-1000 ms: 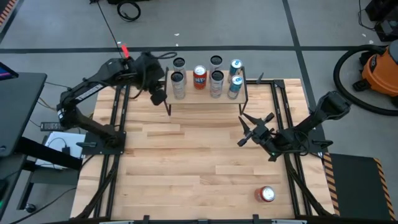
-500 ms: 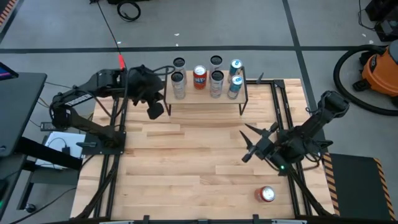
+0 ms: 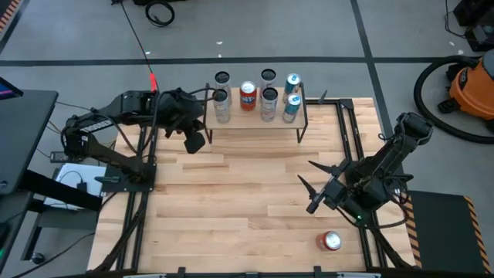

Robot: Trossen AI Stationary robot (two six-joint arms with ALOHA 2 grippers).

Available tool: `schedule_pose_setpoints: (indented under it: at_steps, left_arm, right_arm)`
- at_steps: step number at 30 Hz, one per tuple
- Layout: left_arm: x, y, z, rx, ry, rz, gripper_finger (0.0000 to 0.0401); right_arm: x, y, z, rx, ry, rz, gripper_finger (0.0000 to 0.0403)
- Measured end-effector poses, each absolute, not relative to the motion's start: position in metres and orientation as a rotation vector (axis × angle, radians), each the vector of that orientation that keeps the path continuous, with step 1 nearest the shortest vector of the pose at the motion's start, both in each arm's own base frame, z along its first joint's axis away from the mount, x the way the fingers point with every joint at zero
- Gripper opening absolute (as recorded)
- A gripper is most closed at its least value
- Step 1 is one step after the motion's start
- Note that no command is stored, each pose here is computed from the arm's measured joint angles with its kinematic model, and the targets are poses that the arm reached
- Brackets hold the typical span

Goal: Place canned beverage on shelf
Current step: Put the red soda can on the shelf aligned with the other red soda can

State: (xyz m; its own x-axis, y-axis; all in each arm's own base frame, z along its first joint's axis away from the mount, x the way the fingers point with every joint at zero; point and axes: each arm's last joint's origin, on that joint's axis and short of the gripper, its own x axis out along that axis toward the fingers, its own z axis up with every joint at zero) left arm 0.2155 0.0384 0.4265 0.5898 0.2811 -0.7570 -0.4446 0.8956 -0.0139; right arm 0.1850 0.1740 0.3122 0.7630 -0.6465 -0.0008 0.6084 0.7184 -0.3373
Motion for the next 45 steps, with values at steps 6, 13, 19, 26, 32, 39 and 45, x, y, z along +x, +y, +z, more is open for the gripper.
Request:
schedule_pose_setpoints:
  at_steps: [6, 13, 19, 26, 32, 39, 45]
  left_arm:
    - [0.2174, 0.0387, 0.428, -0.257, 0.806, 0.445, 0.0006]
    - [0.2204, 0.0391, 0.4305, -0.265, 0.764, 0.443, 0.0006]
    - [0.2202, 0.0392, 0.4304, -0.261, 0.767, 0.442, 0.0006]
    - [0.2203, 0.0392, 0.4304, -0.241, 0.77, 0.434, 0.0006]
    - [0.2202, 0.0393, 0.4304, -0.215, 0.777, 0.423, 0.0006]
    - [0.2203, 0.0393, 0.4302, -0.183, 0.784, 0.409, 0.0006]
    - [0.2203, 0.0393, 0.4302, -0.162, 0.789, 0.4, 0.0006]
  right_arm:
    - [0.181, 0.1779, 0.3126, -0.331, 0.118, -0.674, 0.0275]
    - [0.1787, 0.1802, 0.3126, -0.316, 0.11, -0.661, 0.0275]
    - [0.1789, 0.1805, 0.3129, -0.319, 0.099, -0.649, 0.0276]
    - [0.179, 0.1806, 0.313, -0.32, 0.096, -0.646, 0.0276]
    - [0.1791, 0.1805, 0.313, -0.322, 0.097, -0.646, 0.0275]
    - [0.1804, 0.1786, 0.3138, -0.288, 0.082, -0.651, 0.028]
    - [0.1773, 0.1818, 0.3138, -0.219, 0.056, -0.634, 0.0312]
